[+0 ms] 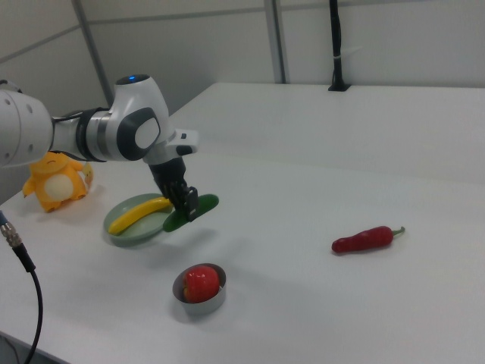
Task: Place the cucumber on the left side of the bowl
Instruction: 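Lift the cucumber and carry it toward the metal bowl, then lower the cucumber onto the table beside the bowl and open the gripper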
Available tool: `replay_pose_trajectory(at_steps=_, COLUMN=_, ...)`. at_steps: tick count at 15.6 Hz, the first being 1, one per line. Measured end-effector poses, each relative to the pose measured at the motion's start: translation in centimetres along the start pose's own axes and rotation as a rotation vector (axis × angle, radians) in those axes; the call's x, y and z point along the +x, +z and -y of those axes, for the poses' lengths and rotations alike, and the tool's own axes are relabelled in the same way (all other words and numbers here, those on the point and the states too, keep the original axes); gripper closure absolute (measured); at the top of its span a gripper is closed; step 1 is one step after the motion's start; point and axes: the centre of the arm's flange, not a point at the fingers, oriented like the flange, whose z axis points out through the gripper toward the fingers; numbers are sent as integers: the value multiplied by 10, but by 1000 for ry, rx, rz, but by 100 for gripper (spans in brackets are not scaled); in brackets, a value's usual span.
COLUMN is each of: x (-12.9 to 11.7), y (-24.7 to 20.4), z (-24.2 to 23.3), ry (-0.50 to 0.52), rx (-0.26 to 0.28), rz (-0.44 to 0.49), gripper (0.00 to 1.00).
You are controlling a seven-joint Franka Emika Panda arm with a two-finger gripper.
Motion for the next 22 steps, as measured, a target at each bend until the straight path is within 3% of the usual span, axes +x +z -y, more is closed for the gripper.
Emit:
replay_pose_trajectory(at_steps=9, x=-46, y=21, z=-20, ry=-376, rx=-55, rz=283, gripper=55)
replay_pose_trajectory(at_steps=16, x=-58, y=39, z=-24, ry=-481, rx=-47, rz=336, gripper=53)
replay_pose_trajectory(at_steps=18, x=-58, y=39, z=-25, ry=-481, rx=-47, rz=336, gripper=40)
replay_pose_trajectory(at_steps=22, x=-58, y=39, z=-26, ry=-481, rx=-46, rz=336, gripper=0)
